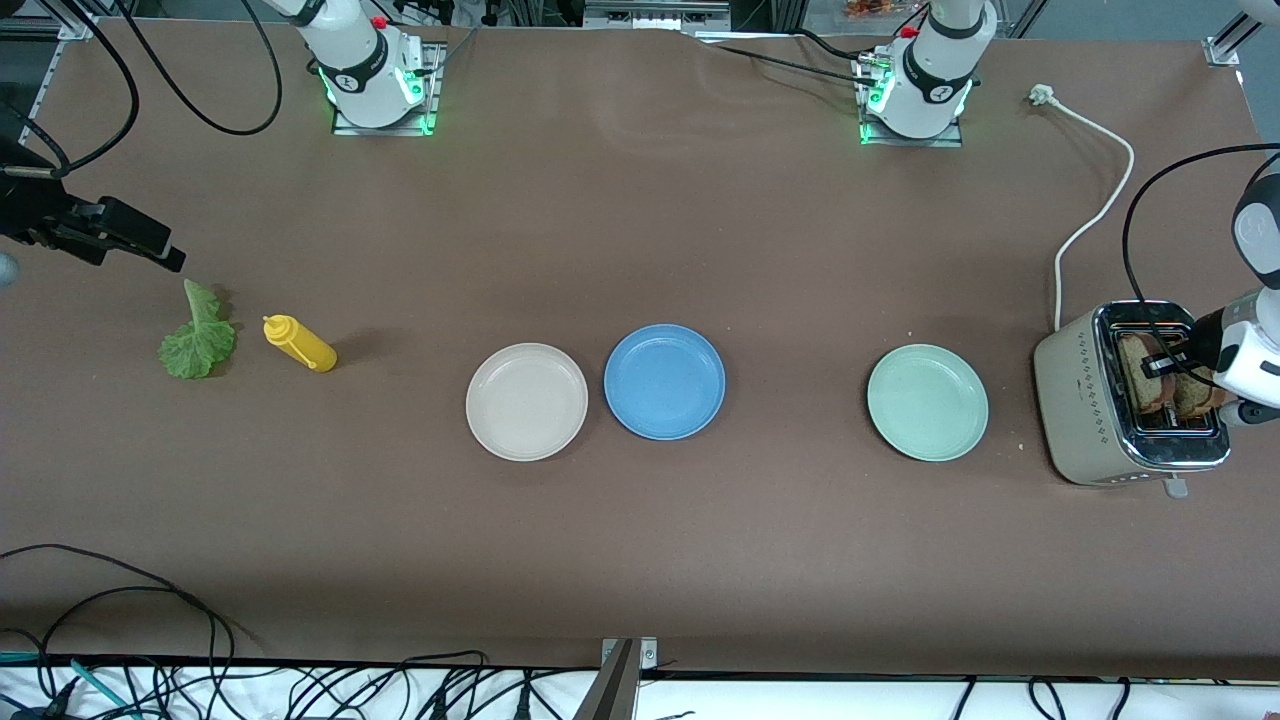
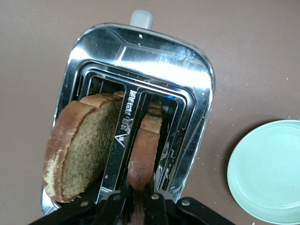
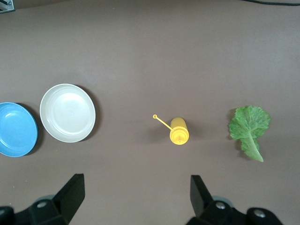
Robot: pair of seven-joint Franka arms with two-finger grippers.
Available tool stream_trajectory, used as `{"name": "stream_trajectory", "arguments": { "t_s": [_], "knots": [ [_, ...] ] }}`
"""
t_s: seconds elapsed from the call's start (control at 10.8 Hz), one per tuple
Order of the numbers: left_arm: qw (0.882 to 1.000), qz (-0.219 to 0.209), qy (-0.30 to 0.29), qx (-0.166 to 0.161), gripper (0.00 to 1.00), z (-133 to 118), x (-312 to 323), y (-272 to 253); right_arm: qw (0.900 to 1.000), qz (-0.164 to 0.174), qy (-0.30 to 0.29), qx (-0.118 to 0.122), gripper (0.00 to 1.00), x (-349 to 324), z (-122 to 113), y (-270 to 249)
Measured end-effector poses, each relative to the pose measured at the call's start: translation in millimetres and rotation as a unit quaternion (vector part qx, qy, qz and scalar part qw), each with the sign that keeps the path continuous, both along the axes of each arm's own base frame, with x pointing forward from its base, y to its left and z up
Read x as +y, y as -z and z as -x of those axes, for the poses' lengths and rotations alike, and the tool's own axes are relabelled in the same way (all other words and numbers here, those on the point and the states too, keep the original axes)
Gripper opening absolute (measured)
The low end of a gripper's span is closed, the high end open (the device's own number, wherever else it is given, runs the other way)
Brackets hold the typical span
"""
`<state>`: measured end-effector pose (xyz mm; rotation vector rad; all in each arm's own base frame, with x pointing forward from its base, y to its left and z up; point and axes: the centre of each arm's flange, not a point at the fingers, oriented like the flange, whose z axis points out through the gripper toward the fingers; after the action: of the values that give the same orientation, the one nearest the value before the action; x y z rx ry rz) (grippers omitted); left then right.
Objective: Make sandwich in blue plate with both arms
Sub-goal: 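Grasp the bread slice and lift it out with the left gripper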
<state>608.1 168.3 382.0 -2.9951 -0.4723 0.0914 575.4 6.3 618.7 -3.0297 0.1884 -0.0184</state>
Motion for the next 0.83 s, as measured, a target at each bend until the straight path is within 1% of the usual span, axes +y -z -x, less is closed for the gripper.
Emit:
{"name": "stream_trajectory", "arguments": {
  "t_s": [0.28,0.37,0.65,0.83],
  "knots": [
    [1.0,0.001,-0.007,0.006,0.12,10,-1,-31,1.0,0.0,-0.001,0.0,1.0,0,0,0],
    [1.0,0.001,-0.012,0.006,0.08,15,-2,-47,1.0,0.0,-0.001,0.0,1.0,0,0,0],
    [1.0,0.003,-0.018,0.011,0.08,36,-13,-101,1.0,0.0,-0.001,0.0,1.0,1,0,0],
    [0.999,0.006,-0.032,0.024,0.08,52,-25,-142,1.0,0.0,-0.002,0.0,1.0,1,0,0]
  ]
}}
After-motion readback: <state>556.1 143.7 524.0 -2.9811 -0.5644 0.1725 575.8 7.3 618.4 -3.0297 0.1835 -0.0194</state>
